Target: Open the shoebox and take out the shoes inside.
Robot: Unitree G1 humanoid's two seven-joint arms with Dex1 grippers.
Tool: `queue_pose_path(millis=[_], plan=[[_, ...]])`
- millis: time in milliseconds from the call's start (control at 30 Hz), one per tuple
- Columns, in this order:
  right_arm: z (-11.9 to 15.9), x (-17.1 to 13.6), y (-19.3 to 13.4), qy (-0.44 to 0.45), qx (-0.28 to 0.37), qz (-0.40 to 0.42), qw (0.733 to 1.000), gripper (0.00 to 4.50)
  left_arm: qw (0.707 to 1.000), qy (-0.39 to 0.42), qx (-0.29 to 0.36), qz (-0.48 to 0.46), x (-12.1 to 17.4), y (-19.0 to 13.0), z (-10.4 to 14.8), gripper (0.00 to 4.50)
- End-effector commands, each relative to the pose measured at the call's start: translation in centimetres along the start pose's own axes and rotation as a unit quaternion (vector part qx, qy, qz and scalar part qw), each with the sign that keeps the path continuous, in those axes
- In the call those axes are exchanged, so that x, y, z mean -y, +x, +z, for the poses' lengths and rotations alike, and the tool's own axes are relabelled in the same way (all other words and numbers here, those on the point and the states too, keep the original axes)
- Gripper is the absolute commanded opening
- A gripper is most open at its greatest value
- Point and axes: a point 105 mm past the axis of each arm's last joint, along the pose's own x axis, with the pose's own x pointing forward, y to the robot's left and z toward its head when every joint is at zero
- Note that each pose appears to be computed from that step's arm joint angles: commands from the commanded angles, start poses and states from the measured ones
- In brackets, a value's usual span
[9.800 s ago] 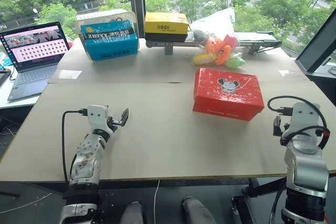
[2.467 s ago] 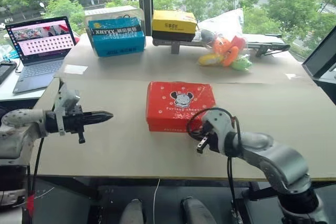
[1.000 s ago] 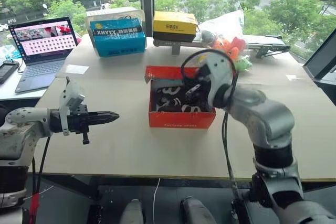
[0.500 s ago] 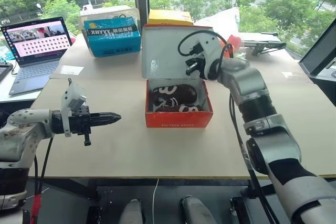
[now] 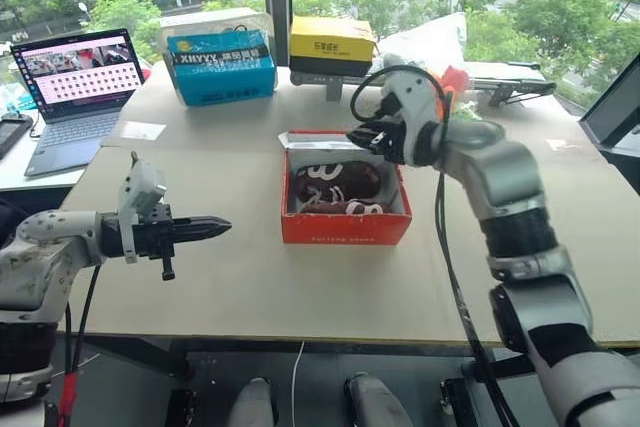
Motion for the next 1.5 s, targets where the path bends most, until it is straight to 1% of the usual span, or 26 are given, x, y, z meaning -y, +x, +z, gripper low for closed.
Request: queue_pose_path(millis=[33,167,200,333,500,633,800,1000,1100,1200,1333,1500], plan=[[1.1,-1.3,-2.2,-0.002,0.008,0.038,0.999,3.1,1.0,0.013,0.008,-0.01,0.3,0.4,0.4,0.0],[0.3,-1.8,-2.8,-0.027,-0.025,0.065,0.997,4.4,1.0,0.012,0.01,-0.017,0.3,0.7,0.3,0.0],[0.2,-1.7,-2.8,-0.031,-0.029,0.067,0.997,4.46,1.0,0.012,0.01,-0.017,0.3,0.8,0.3,0.0],[-0.2,-1.5,-2.2,-0.06,-0.059,0.096,0.992,4.46,1.0,0.013,0.013,-0.021,0.3,1.2,0.3,0.0],[-1.5,-1.6,-0.2,-0.061,-0.101,0.153,0.981,4.46,0.999,0.009,0.015,-0.029,0.5,1.7,-0.1,0.0],[-3.7,-2.3,1.0,-0.064,-0.145,0.2,0.967,4.46,0.999,0.007,0.017,-0.031,0.6,1.9,-0.1,0.0],[-5.8,-2.2,1.6,-0.046,-0.178,0.222,0.958,4.46,0.999,0.006,0.016,-0.031,0.8,1.9,-0.1,0.0],[-8.3,-1.9,2.2,-0.038,-0.206,0.225,0.952,4.46,0.999,0.004,0.016,-0.029,0.9,1.8,-0.1,0.0],[-9.0,-2.0,2.5,-0.024,-0.213,0.229,0.949,4.46,0.999,0.003,0.016,-0.03,1.0,1.9,-0.1,0.0],[-8.5,-1.8,2.4,-0.037,-0.211,0.228,0.95,4.46,0.999,0.003,0.015,-0.031,1.1,1.9,-0.1,0.0],[-4.7,-1.9,1.4,-0.085,-0.179,0.241,0.95,4.46,0.999,0.002,0.015,-0.028,1.1,1.8,-0.1,0.0],[-2.0,-2.6,0.1,-0.105,-0.158,0.25,0.95,4.46,1.0,0.001,0.012,-0.028,1.2,1.8,-0.1,0.0]])
